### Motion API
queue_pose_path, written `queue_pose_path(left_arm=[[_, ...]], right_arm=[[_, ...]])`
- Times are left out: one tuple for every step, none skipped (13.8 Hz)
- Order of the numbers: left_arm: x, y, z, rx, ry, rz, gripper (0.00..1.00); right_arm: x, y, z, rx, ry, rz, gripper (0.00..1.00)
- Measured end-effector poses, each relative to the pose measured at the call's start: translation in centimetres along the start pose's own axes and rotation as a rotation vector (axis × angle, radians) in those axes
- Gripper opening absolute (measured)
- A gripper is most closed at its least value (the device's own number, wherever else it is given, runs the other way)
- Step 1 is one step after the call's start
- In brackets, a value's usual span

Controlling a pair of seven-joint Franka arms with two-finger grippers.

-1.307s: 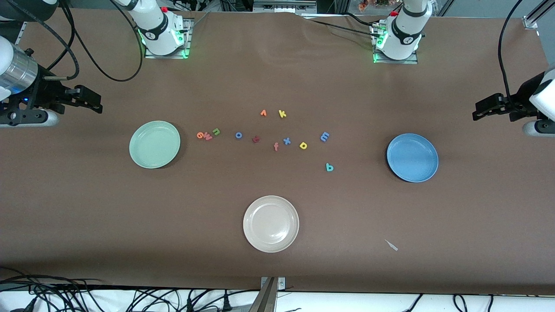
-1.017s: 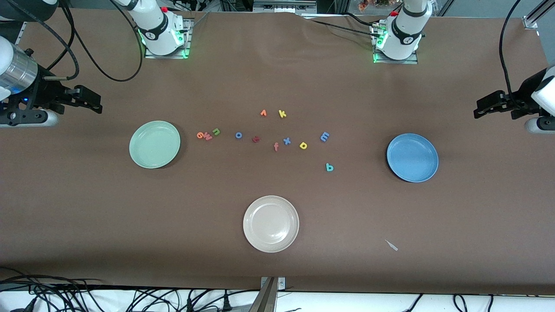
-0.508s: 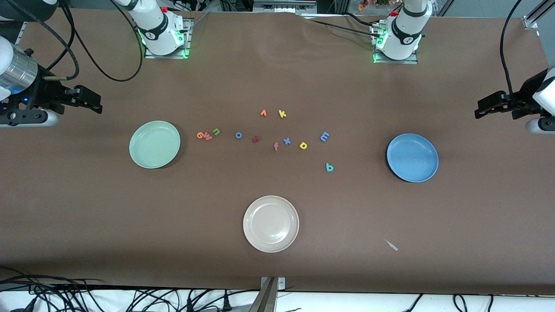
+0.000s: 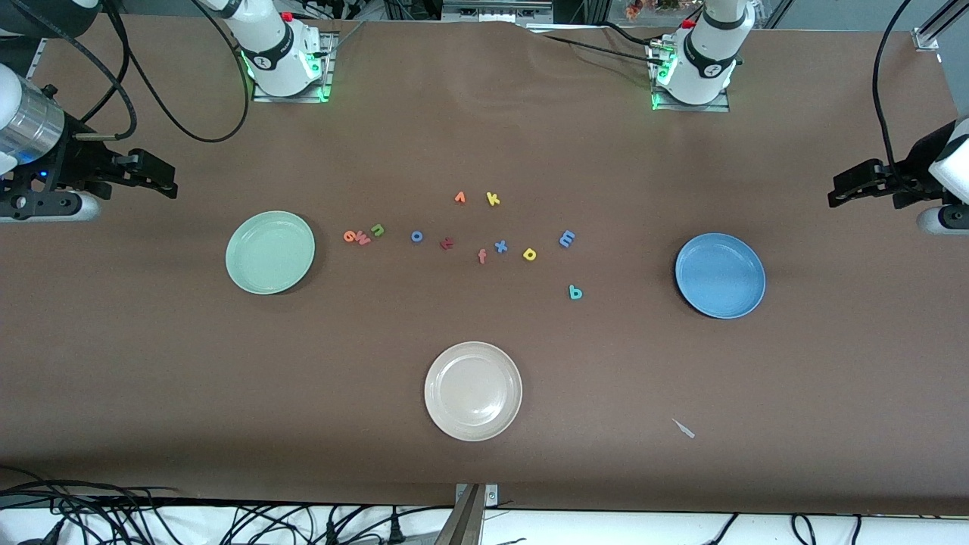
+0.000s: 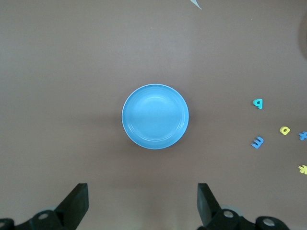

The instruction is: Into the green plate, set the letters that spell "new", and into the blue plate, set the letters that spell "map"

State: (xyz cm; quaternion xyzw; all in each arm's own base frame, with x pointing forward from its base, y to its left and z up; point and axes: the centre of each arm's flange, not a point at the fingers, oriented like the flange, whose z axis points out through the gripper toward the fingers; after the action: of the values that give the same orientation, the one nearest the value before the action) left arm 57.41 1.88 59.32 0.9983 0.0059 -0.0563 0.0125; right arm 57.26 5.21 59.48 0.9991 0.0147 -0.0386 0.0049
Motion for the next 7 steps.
queue_pose_path(left_arm=[[0.00,0.00,0.01,0.000,0.000,0.000,1.00],[0.01,0.00,0.02,0.000,-0.001,0.000,1.00],[0.01,0.00,0.03,0.000,-0.001,0.000,1.00],[0.01,0.00,0.03,0.000,-0.001,0.000,1.00],[0.01,0.00,0.03,0.000,-0.001,0.000,1.00],[0.01,0.00,0.03,0.000,-0.001,0.000,1.00],[0.01,0.00,0.04,0.000,-0.001,0.000,1.00]], right_arm=[[0.00,0.00,0.00,0.000,0.000,0.000,1.00],[0.00,0.00,0.00,0.000,0.000,0.000,1.00],[0.00,0.00,0.00,0.000,0.000,0.000,1.00],[0.00,0.00,0.00,0.000,0.000,0.000,1.00],[0.00,0.00,0.00,0.000,0.000,0.000,1.00],[0.00,0.00,0.00,0.000,0.000,0.000,1.00],[0.00,0.00,0.00,0.000,0.000,0.000,1.00]])
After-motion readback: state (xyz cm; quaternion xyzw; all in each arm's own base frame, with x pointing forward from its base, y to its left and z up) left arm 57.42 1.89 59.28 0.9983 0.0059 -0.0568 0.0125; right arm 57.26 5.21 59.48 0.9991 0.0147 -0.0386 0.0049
